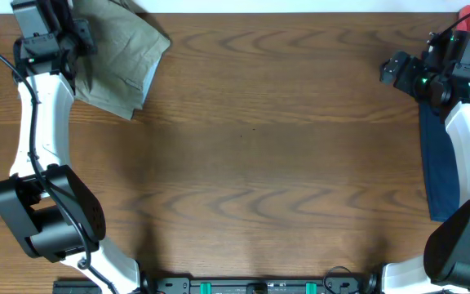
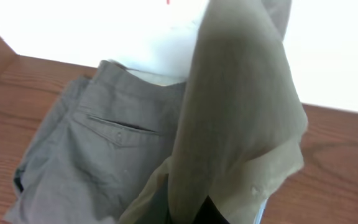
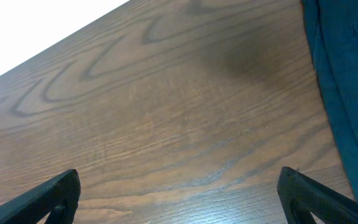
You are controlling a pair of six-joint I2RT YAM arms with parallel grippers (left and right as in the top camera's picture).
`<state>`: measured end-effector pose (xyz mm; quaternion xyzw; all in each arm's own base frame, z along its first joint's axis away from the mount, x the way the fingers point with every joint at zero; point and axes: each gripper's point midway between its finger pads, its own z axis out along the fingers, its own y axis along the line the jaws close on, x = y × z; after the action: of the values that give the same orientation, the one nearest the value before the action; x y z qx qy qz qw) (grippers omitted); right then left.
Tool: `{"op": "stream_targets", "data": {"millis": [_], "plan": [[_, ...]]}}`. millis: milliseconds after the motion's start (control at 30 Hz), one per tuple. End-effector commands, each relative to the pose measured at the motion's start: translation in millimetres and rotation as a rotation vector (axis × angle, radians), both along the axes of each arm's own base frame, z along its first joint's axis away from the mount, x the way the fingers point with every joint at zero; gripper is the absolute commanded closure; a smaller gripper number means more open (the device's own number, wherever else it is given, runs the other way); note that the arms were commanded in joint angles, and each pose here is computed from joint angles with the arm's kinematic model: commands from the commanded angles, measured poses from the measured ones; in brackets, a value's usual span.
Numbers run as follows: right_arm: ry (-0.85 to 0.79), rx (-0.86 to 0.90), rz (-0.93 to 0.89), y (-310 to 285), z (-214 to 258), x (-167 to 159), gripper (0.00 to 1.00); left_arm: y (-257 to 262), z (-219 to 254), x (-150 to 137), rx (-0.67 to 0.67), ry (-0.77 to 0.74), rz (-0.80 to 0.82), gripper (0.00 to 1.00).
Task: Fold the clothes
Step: 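Lower the shorts onto the grey trousers stack and press down with left gripper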
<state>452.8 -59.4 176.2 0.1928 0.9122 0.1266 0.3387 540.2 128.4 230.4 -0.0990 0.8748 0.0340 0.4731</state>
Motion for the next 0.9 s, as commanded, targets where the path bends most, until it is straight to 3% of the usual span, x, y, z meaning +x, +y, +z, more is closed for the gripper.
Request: {"op": "stream_targets", "data": {"millis": [0, 267, 467, 667, 867], "plan": [[-0.003, 0.006, 0.004, 3, 2, 2, 0.01, 14, 44, 8, 0.017, -0.109, 0.08, 0.94], [-0.003, 0.006, 0.004, 3, 2, 2, 0.01, 25, 41, 11, 0.038, -0.116, 0.119, 0.94], [-0.003, 0.006, 0.003, 3, 2, 2, 0.01, 40, 11, 18, 0.024, -0.075, 0.148, 0.94], [-0.003, 0.006, 0.003, 3, 2, 2, 0.01, 86, -23, 20, -0.002, -0.078, 0.358, 0.94], [-0.003, 0.006, 0.004, 3, 2, 2, 0.01, 116, -45, 27, 0.013, -0.102, 0.413, 0.9]]}}
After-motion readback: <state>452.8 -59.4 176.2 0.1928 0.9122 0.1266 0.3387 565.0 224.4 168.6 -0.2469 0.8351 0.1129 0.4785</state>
